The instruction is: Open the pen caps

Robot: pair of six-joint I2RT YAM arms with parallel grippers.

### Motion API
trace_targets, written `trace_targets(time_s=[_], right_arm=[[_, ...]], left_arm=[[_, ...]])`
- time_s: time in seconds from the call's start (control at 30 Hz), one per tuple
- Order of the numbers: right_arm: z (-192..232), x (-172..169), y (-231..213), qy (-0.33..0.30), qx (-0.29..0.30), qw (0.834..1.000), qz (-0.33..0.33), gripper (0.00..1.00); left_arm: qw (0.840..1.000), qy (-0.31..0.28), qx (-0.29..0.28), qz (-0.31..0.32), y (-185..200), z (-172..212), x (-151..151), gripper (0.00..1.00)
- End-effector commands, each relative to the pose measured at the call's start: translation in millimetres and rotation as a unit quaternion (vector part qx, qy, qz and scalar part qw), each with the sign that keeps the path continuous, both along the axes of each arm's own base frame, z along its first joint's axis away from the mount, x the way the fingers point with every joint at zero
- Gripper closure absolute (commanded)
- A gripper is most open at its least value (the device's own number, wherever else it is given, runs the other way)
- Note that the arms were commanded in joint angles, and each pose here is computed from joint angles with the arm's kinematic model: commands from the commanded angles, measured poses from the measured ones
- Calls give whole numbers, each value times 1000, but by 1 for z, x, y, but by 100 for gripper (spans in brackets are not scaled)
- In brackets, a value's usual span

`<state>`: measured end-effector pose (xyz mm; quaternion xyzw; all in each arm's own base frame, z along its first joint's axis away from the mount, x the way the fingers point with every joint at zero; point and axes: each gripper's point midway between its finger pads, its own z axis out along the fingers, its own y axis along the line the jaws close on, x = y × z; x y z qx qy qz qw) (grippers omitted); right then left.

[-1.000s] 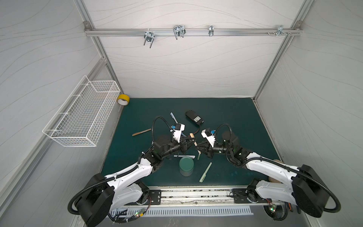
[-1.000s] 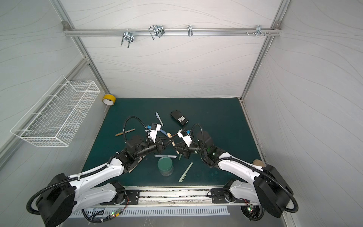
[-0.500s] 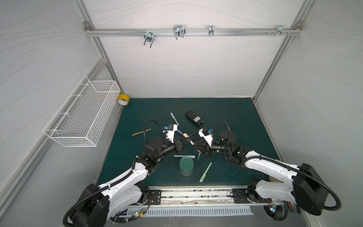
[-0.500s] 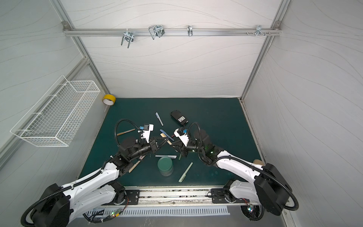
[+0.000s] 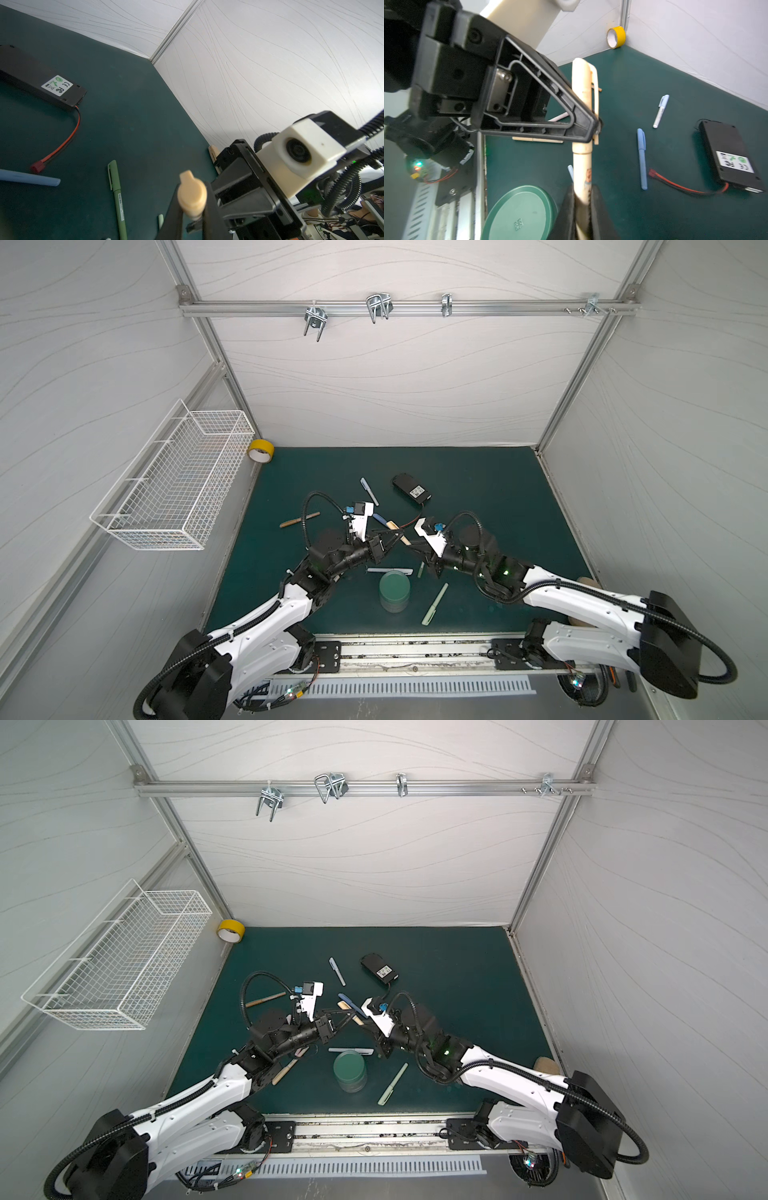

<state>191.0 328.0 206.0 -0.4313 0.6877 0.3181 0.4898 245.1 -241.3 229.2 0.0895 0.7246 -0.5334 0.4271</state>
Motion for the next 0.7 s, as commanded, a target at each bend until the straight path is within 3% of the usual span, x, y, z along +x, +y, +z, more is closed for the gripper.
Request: trace_targets(time_s=[0.0, 0.23, 0.4, 0.53, 0.67], right_arm=[[-31, 12, -30, -15, -82, 994, -65, 100], [-21, -18, -25, 96, 9, 992, 81, 100], [-20, -17, -29, 133, 27, 985, 105, 100], [-27, -12, -30, 112, 3, 990, 81, 100], [-38, -1, -30, 1, -82, 997, 1, 100]], left_arm=[[993, -44, -14, 106, 33, 22, 32, 100], [993, -46, -16, 109, 35, 23, 32, 100], [993, -45, -17, 108, 35, 23, 32, 100], [993, -46, -18, 109, 36, 24, 33, 100], [993, -44, -19, 110, 37, 24, 33, 100]])
